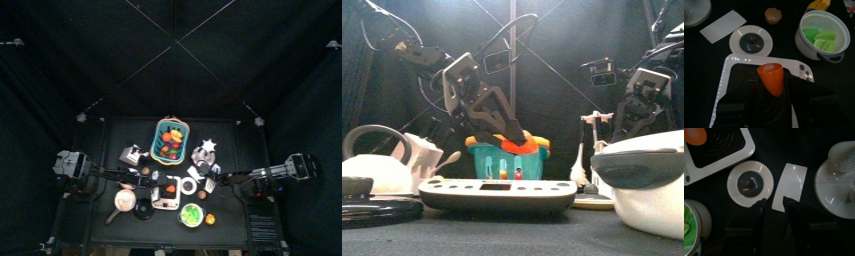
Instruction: Place carrot bottom into basket
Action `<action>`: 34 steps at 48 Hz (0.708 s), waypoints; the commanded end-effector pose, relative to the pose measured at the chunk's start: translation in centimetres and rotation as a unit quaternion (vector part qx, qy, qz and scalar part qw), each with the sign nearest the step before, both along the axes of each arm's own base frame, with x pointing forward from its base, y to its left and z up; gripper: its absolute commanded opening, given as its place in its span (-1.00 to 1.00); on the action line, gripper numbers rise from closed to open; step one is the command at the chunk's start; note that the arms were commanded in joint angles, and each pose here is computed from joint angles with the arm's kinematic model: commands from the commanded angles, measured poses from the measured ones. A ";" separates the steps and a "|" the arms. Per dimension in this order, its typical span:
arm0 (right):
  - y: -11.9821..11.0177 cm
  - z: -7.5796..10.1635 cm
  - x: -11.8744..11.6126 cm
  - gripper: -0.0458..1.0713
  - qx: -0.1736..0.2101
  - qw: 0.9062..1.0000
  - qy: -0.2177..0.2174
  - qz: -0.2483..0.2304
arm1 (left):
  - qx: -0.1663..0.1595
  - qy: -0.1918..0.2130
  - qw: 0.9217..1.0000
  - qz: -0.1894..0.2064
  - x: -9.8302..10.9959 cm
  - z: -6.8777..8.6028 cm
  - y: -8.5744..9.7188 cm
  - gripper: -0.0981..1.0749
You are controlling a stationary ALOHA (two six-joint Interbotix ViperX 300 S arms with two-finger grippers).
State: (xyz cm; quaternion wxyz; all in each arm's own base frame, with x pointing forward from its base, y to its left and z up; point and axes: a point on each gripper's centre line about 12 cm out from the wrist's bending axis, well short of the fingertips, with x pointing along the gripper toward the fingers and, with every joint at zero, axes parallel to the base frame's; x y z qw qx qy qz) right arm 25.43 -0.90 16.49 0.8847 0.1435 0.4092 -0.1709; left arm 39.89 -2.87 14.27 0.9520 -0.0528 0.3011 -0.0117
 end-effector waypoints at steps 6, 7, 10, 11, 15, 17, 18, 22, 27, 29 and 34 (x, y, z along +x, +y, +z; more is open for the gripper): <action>0.3 1.2 0.7 0.38 0.008 1.000 -0.021 0.001 | 0.003 -0.041 0.999 -0.003 0.3 2.8 0.0 0.52; 0.4 1.2 0.8 0.38 0.008 1.000 -0.021 0.002 | 0.004 -0.046 0.999 -0.004 0.3 3.2 0.0 0.52; 0.5 1.3 0.8 0.38 0.007 1.000 -0.023 0.005 | 0.010 -0.068 0.998 -0.009 0.0 4.7 0.1 0.52; 0.5 1.3 0.9 0.38 0.005 1.000 -0.022 0.007 | 0.012 -0.074 0.997 -0.008 -0.1 5.2 0.3 0.52; 0.4 1.4 0.9 0.38 0.001 1.000 -0.024 0.009 | 0.018 -0.098 0.995 0.006 -0.4 7.0 1.7 0.52; 0.4 1.5 0.9 0.38 -0.001 1.000 -0.024 0.011 | 0.019 -0.109 0.994 0.016 -0.6 7.9 2.5 0.52; 0.4 1.4 1.0 0.38 -0.003 1.000 -0.024 0.012 | 0.019 -0.115 0.993 0.021 -0.7 8.4 2.9 0.52; 0.4 1.4 1.0 0.38 -0.005 1.000 -0.024 0.013 | 0.025 -0.129 0.990 0.055 -1.3 9.5 5.6 0.52; 0.3 1.4 1.0 0.38 -0.007 1.000 -0.023 0.014 | 0.031 -0.129 0.986 0.102 -1.8 9.6 9.2 0.52; 0.3 1.4 1.0 0.38 -0.007 1.000 -0.023 0.013 | 0.032 -0.126 0.984 0.120 -2.0 9.4 10.6 0.52; 0.3 1.1 1.1 0.38 -0.008 1.000 -0.017 0.013 | 0.034 -0.113 0.980 0.161 -2.3 8.4 13.8 0.52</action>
